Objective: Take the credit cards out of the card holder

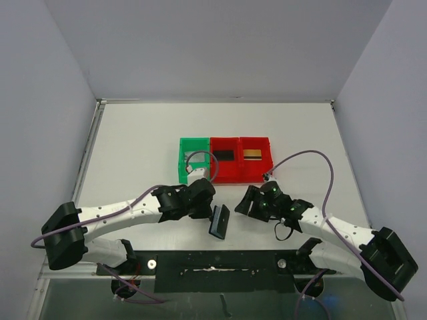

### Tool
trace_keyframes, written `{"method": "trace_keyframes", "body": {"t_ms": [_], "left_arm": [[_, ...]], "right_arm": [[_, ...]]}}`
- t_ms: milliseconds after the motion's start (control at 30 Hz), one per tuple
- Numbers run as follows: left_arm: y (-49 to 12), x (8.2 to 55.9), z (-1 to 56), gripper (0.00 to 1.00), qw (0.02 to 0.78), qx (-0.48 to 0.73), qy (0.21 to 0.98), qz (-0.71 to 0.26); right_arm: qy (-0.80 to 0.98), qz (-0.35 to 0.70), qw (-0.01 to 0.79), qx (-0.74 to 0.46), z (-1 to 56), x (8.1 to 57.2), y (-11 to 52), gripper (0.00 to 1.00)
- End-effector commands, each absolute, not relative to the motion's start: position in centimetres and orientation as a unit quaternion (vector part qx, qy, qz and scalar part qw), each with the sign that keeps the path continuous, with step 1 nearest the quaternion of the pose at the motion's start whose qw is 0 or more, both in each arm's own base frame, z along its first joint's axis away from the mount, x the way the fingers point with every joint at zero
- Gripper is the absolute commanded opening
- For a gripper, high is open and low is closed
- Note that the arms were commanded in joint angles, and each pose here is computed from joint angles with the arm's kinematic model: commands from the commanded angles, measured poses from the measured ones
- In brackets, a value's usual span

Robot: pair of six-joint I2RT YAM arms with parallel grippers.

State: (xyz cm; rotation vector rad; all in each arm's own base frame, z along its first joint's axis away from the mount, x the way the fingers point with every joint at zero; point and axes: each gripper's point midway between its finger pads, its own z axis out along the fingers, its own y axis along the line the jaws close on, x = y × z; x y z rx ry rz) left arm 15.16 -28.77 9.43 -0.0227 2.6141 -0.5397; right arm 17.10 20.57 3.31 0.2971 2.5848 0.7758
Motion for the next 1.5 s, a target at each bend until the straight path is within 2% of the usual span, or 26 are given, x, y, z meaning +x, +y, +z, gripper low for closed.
{"method": "trace_keyframes", "body": {"t_ms": [0, 100, 267, 367, 700, 867, 1000, 1300, 1467], "left_arm": [[-29.7, 16.5, 12.0, 0.0, 0.269, -0.022, 0.933, -0.24], [-30.0, 16.6, 12.7, 0.0, 0.272, -0.022, 0.928, -0.252], [-30.6, 16.8, 13.8, 0.0, 0.276, -0.018, 0.921, -0.273], [-31.2, 16.8, 14.5, 0.0, 0.276, -0.011, 0.917, -0.286], [-32.9, 17.1, 17.1, 0.0, 0.288, -0.008, 0.899, -0.33], [-31.2, 17.7, 16.8, 0.0, 0.301, -0.031, 0.899, -0.318], [-30.6, 17.2, 15.0, 0.0, 0.283, -0.05, 0.905, -0.314], [-26.6, 17.2, 11.5, 0.0, 0.273, -0.104, 0.918, -0.267], [-23.7, 17.2, 10.1, 0.0, 0.281, -0.118, 0.925, -0.226]], "right_arm": [[0.918, 0.288, 0.255, 0.092, 6.7, 18.3, 20.5, 0.68], [0.906, 0.295, 0.279, 0.117, 8.0, 18.6, 19.9, 0.81], [0.873, 0.31, 0.33, 0.183, 9.5, 19.7, 18.4, 0.89], [0.854, 0.313, 0.361, 0.204, 10.1, 20.0, 17.3, 0.98], [0.849, 0.357, 0.336, 0.198, 9.3, 17.9, 17.2, 0.98], [0.859, 0.365, 0.316, 0.17, 9.5, 17.7, 18.4, 1.0], [0.86, 0.384, 0.305, 0.143, 10.2, 18.0, 20.0, 0.94], [0.876, 0.384, 0.27, 0.105, 9.9, 18.4, 22.4, 0.74], [0.88, 0.386, 0.262, 0.094, 10.1, 18.3, 23.5, 0.7]]}}
